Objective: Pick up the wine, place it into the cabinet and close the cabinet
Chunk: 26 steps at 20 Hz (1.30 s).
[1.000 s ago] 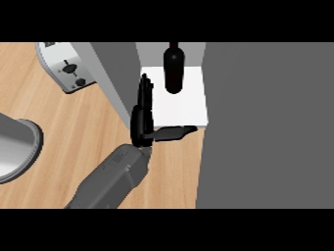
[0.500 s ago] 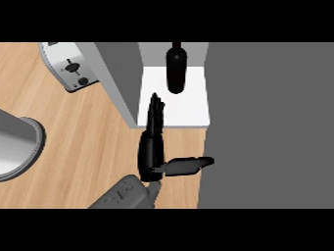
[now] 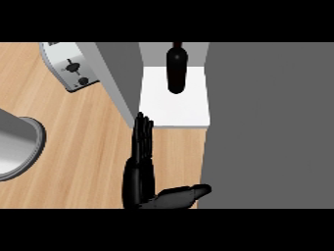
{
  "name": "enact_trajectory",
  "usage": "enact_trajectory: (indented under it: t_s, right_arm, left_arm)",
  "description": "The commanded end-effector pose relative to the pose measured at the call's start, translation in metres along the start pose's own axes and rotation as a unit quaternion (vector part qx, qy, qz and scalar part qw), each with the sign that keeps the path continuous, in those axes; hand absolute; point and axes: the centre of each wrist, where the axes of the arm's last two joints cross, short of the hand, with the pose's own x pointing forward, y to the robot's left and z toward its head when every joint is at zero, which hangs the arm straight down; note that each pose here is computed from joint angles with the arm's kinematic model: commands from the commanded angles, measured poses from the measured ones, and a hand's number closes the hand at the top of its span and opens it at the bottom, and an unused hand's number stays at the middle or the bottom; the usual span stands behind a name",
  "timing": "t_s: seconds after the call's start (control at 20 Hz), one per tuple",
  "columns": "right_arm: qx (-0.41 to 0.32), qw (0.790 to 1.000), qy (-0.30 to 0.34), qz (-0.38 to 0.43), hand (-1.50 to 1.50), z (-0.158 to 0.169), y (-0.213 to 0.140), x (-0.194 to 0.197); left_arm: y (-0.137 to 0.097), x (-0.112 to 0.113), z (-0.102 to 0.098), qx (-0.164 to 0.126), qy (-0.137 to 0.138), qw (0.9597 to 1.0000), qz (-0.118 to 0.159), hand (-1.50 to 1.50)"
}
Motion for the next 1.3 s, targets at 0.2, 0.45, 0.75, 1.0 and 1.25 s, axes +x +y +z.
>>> enact_trajectory:
  t_s: [0.2, 0.45, 0.75, 1.0, 1.25]
  right_arm:
    - [0.041, 0.999, -0.006, -0.014, -1.50, 0.011, 0.000, 0.023]
    - [0.066, 0.997, 0.007, -0.030, 1.50, 0.021, 0.002, 0.004]
    - [0.103, 0.995, 0.008, 0.002, 1.50, 0.015, 0.011, 0.011]
    - [0.144, 0.989, 0.030, -0.035, 1.50, 0.035, 0.015, 0.014]
    - [0.166, 0.979, 0.069, -0.093, 1.50, 0.039, 0.031, 0.004]
  left_arm:
    - [0.022, 0.043, 0.042, -0.009, -0.006, 0.9997, 0.020, -1.50]
    - [0.052, 0.060, 0.061, -0.051, -0.001, 0.9984, 0.025, -1.50]
    - [0.082, 0.078, 0.053, -0.074, -0.009, 0.9969, 0.025, -1.50]
    - [0.097, 0.097, 0.059, -0.071, -0.001, 0.9969, 0.033, -1.50]
    - [0.131, 0.108, 0.040, -0.053, -0.018, 0.9983, 0.011, -1.50]
